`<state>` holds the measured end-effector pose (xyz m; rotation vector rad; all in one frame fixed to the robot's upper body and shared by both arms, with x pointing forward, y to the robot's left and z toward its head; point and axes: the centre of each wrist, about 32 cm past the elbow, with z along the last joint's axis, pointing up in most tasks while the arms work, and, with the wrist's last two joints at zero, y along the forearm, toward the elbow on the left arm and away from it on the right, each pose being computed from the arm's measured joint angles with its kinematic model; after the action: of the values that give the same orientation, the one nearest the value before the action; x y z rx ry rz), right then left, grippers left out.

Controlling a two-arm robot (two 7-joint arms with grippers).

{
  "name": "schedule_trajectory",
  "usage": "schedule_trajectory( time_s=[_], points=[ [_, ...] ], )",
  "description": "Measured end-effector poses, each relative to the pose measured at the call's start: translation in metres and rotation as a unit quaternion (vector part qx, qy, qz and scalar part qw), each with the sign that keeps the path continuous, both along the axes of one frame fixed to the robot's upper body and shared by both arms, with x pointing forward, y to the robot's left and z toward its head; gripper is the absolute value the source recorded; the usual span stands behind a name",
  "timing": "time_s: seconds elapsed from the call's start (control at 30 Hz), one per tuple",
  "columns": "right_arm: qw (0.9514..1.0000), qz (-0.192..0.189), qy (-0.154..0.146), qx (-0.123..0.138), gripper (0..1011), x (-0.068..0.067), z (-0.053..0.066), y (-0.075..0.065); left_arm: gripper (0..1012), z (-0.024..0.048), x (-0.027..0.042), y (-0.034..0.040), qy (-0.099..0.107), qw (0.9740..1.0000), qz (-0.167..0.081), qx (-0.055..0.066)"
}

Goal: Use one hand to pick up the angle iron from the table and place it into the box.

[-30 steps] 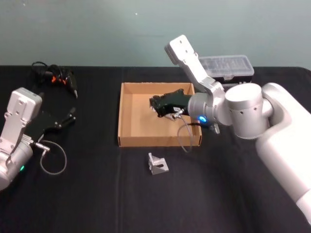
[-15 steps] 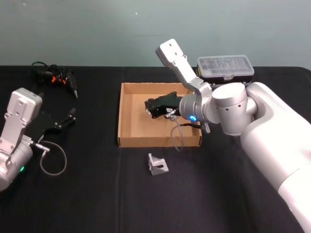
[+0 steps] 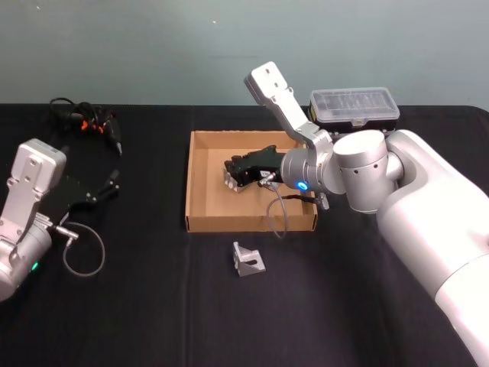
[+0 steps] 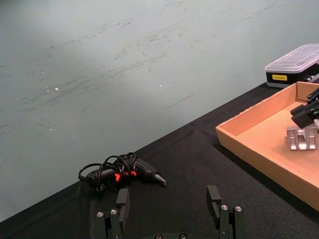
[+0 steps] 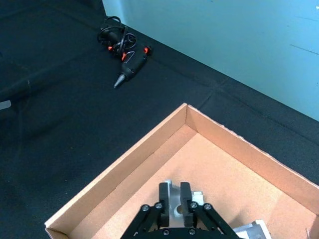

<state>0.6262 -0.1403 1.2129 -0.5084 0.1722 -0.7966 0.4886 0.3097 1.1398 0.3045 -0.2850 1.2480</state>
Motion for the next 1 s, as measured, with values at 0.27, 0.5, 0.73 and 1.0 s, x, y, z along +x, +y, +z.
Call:
schedule_trajectory(
  time_s=[0.27, 0.5, 0.73, 1.0],
  points=[
    [1.0, 0.0, 0.0, -0.001, 354, 0.0, 0.0, 0.0, 1011, 0.0, 0.0, 0.0, 0.0, 1.0, 0.0, 0.0],
    [1.0, -0.001, -0.001, -0.001, 595, -0.001, 0.0, 0.0, 1011, 0.0, 0.0, 0.0, 0.0, 1.0, 0.0, 0.0],
    [1.0, -0.001, -0.001, -0.001, 809, -0.001, 0.0, 0.0, 1011, 0.0, 0.0, 0.0, 0.0, 1.0, 0.0, 0.0],
    [0.9999, 0.002, -0.01, 0.005, 1003, -0.015, 0.006, -0.008, 1011, 0.0, 0.0, 0.0, 0.0, 1.0, 0.0, 0.0]
  ],
)
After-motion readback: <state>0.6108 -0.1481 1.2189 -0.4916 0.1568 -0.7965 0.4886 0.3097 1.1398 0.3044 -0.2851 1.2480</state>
